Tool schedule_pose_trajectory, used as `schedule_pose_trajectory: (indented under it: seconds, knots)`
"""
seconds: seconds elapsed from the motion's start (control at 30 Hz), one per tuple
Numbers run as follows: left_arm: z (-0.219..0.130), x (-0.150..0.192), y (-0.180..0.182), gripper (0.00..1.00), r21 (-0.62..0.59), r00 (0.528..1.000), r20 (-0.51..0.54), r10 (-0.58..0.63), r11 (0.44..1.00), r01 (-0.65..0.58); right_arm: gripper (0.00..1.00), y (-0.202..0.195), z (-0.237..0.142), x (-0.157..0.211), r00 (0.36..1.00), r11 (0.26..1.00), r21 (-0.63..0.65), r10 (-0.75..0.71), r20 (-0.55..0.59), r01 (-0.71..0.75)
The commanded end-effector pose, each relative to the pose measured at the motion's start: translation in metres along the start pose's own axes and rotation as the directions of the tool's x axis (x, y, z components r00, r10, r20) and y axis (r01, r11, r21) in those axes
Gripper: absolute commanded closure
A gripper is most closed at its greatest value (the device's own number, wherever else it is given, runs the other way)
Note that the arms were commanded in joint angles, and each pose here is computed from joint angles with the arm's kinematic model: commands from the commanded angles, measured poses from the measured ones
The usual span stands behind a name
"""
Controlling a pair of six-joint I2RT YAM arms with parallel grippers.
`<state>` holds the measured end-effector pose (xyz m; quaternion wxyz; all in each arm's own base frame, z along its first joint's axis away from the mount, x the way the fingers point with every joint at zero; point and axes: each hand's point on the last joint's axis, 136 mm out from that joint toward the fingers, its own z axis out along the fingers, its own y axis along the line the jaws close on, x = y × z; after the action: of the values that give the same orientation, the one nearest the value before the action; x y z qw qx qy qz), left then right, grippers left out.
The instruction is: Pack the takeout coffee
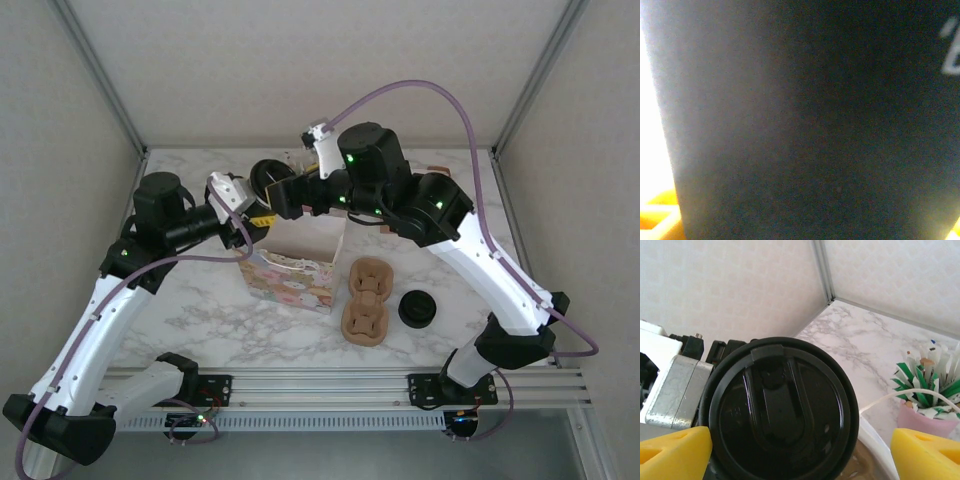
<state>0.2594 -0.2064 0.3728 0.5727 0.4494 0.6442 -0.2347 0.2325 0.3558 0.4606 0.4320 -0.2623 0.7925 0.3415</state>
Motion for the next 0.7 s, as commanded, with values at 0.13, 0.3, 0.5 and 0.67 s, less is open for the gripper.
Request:
schedule_pose_trajectory:
  seconds: [0.13,0.3,0.5,0.67]
  knots:
    - [0.004,-0.008,-0.009,0.49,0.049,0.996,0.053,-0.065,0.997,0.062,0.13,0.014,-0.007,-0.013,0.988,0.987,-0.059,0.151,0.028,-0.149]
    - [0.004,-0.004,-0.012,0.49,0.058,0.998,0.030,-0.059,0.997,0.057,0.21,0.019,-0.005,-0.018,0.990,0.988,-0.078,0.137,0.033,-0.134]
    - [0.004,-0.002,-0.011,0.49,0.057,0.998,0.019,-0.053,0.997,0.052,0.23,0.014,0.005,-0.007,0.994,0.993,-0.045,0.109,-0.021,-0.110]
    - [0.003,-0.004,-0.013,0.49,0.061,0.999,0.019,-0.047,0.997,0.046,0.21,0.013,0.015,0.000,0.994,0.995,-0.032,0.094,-0.063,-0.097]
